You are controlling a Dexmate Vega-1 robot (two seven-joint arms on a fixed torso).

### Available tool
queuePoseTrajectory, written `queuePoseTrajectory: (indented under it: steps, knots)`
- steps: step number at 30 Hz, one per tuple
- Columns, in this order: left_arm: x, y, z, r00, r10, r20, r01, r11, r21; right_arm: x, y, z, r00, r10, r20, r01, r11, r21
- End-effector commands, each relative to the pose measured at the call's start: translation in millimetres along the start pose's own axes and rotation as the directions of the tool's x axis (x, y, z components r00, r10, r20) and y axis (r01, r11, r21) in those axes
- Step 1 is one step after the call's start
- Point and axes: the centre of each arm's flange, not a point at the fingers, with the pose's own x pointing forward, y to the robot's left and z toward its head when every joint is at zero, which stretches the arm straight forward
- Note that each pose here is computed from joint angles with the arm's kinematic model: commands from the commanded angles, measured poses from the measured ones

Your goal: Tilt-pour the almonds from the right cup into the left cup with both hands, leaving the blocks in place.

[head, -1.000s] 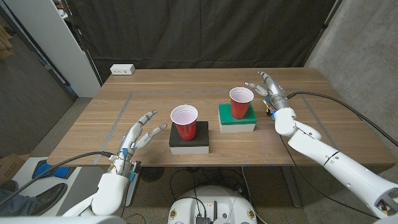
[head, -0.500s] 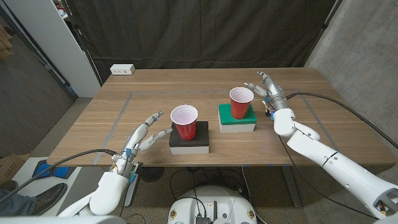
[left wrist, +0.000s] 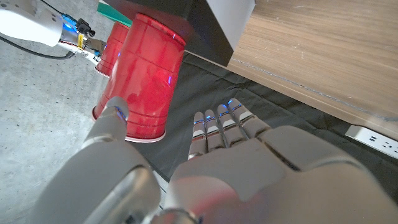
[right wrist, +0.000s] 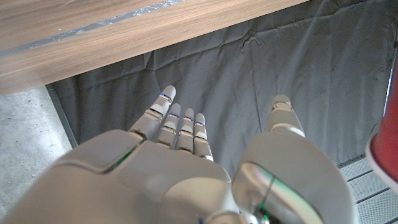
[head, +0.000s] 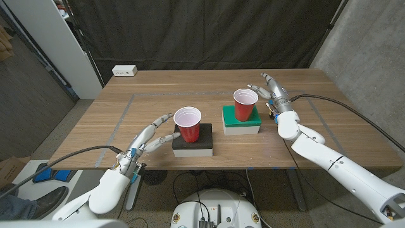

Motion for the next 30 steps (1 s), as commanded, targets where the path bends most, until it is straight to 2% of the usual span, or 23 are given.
queuePoseTrajectory:
  steps: [1, 13, 18, 24, 30]
  knots:
    - [16.1, -3.6, 4.7, 0.997, -0.066, 0.041, 0.065, 0.998, 0.026, -3.3, -0.8, 2.2, 1.000, 0.000, 0.002, 0.000, 1.000, 0.000]
    - [31.2, -18.3, 5.2, 0.988, -0.148, 0.046, 0.145, 0.988, 0.054, -8.3, -4.5, 1.4, 1.000, 0.003, 0.000, -0.003, 1.000, 0.000]
    - [37.0, -21.5, 7.0, 0.987, -0.156, 0.045, 0.152, 0.985, 0.082, -11.1, -5.0, -0.8, 1.000, 0.002, -0.004, -0.002, 1.000, 0.005]
    - [41.5, -27.1, 2.0, 0.986, -0.160, 0.041, 0.156, 0.984, 0.080, -13.6, -5.6, -2.8, 1.000, 0.002, -0.009, -0.002, 1.000, 0.004]
    - [50.5, -33.6, 1.6, 0.983, -0.165, 0.079, 0.161, 0.985, 0.055, -14.1, -6.7, -3.9, 1.000, 0.004, -0.013, -0.004, 1.000, 0.001]
